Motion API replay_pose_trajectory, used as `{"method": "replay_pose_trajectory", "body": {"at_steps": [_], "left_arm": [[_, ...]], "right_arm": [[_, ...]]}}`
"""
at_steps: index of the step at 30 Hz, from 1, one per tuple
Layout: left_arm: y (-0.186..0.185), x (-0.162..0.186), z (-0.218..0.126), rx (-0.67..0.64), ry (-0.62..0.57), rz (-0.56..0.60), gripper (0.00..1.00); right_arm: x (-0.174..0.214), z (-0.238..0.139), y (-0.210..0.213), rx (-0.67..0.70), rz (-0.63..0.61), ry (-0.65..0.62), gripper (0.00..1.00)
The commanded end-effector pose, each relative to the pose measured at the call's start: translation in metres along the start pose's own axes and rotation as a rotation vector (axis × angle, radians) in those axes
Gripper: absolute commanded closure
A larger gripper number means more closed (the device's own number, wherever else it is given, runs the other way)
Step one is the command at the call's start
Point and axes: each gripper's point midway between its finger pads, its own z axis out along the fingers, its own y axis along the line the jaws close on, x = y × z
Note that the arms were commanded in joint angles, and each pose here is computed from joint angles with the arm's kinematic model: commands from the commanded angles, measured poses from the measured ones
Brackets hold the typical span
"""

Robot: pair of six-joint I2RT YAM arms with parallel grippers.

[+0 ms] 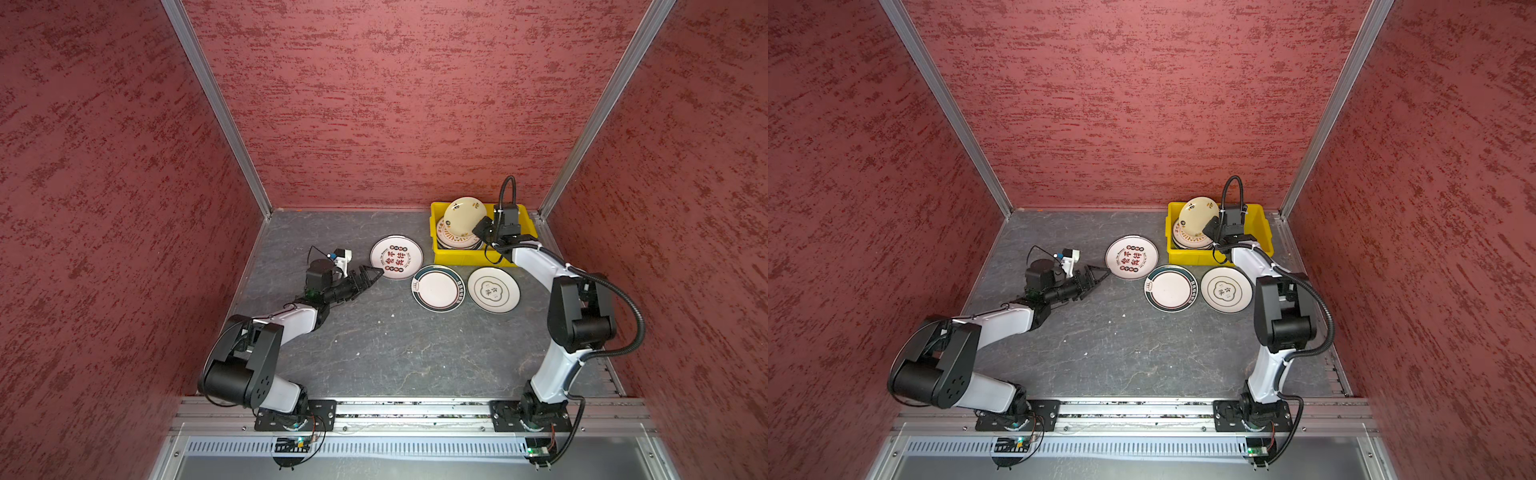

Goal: Place the plates into the plastic bin on the countertop
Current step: 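Lower the cream plate onto the stack in the bin and open right gripper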

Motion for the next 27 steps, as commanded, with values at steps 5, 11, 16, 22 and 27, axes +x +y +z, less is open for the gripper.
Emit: {"method": "replay_pose_trajectory", "body": {"at_steps": [5,11,16,22,27], "left_arm": [[-0.008,-0.004,0.0,0.04,-0.003,0.034,0.01],[-0.017,-0.003,-0.001,0.083,0.0,0.055,0.01],[-0.024,-0.002,0.0,0.108,0.005,0.073,0.01],[-0.033,-0.002,-0.003,0.13,0.002,0.098,0.01],[-0.037,0.0,-0.002,0.145,0.004,0.115,0.0]], "right_arm": [[-0.001,0.032,0.002,0.018,0.016,0.045,1.0],[0.001,0.03,0.008,-0.019,-0.006,0.055,0.65],[-0.013,0.004,0.019,-0.055,-0.038,-0.002,0.12],[-0.025,-0.053,0.026,-0.132,-0.058,-0.075,0.03],[-0.008,-0.105,0.015,-0.209,-0.04,-0.044,0.01]]}}
